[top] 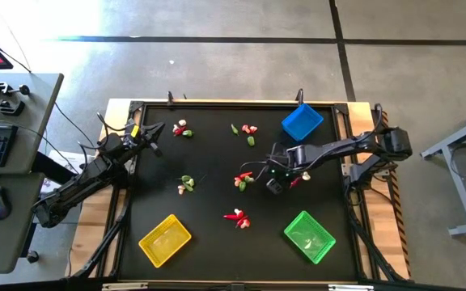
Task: Sort produce into baskets
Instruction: Put the green chili pepper into the yellow bin
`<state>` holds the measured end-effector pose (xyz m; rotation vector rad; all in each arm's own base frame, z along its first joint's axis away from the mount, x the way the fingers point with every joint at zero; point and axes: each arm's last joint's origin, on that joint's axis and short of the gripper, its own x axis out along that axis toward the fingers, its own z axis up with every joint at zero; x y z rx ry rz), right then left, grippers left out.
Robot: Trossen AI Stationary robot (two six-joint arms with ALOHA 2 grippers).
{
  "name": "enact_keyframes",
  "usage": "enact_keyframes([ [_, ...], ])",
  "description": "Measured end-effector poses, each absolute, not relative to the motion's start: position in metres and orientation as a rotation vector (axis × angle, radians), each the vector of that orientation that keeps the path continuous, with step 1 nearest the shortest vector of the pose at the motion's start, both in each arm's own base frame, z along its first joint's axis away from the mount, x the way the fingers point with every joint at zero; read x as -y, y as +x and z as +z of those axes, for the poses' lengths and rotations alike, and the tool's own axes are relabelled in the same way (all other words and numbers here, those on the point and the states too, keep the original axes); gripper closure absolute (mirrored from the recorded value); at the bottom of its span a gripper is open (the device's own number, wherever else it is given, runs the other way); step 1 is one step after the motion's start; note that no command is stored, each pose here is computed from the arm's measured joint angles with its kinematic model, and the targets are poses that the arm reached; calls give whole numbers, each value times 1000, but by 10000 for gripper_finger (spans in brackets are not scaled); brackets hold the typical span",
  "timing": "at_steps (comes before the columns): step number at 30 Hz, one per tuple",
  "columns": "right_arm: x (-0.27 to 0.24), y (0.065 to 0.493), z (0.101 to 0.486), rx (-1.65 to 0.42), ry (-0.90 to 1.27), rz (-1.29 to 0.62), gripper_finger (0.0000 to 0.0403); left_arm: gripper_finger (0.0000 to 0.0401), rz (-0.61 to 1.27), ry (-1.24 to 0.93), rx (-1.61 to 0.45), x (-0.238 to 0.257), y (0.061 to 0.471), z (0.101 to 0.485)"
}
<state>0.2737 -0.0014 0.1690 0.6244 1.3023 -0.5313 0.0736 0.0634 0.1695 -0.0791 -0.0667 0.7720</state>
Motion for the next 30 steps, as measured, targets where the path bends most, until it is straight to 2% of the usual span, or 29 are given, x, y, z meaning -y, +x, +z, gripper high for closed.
enact_keyframes([
  [9,-24,319,215,-1132,427,-360,368,401,772,-79,67,-63,74,170],
  [15,-51,366,217,-1103,331,-262,368,401,772,-79,67,-63,74,170],
  [30,-135,493,224,-784,171,10,368,401,772,-79,67,-63,74,170],
])
